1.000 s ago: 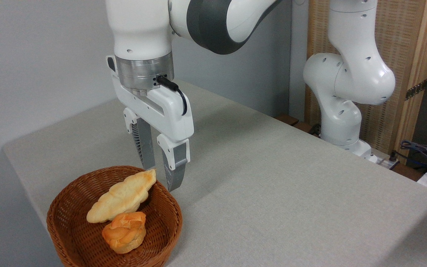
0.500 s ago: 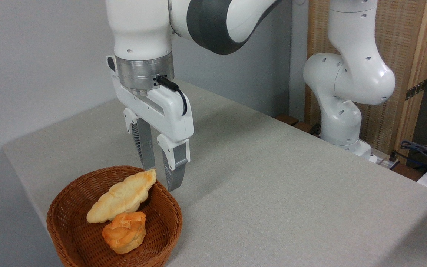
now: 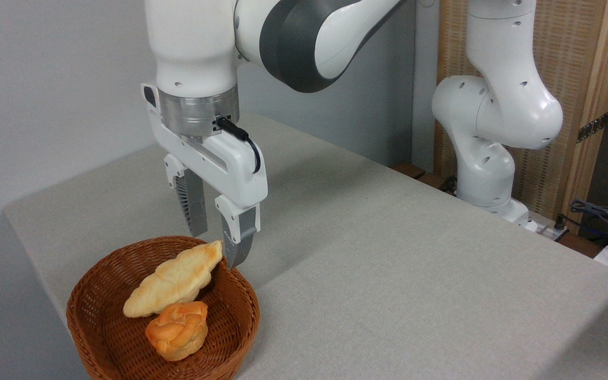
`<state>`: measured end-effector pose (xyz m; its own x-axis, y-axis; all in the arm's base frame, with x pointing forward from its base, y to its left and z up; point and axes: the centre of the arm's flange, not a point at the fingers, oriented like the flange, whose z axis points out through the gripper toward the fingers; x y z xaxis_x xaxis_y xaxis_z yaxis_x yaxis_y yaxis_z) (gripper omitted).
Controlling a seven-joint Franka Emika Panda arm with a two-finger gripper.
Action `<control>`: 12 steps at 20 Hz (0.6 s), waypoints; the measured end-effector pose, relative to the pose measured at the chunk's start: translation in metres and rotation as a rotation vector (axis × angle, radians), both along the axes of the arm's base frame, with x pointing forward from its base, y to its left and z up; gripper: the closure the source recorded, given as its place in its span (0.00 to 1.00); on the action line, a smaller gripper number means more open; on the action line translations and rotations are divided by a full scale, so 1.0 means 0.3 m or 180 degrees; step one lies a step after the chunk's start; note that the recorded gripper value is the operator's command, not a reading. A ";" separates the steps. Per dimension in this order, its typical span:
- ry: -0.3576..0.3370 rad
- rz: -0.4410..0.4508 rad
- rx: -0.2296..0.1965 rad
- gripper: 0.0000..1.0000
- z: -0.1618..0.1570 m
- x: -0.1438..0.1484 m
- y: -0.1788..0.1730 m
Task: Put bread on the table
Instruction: 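Lower the open gripper onto the long braided bread roll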
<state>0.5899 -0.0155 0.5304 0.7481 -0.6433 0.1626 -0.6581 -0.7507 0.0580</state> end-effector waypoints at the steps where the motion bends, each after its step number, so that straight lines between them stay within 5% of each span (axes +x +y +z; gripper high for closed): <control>1: -0.0013 0.0055 -0.0027 0.00 -0.004 0.006 -0.003; 12: 0.0002 0.0306 -0.0319 0.00 -0.094 0.062 -0.098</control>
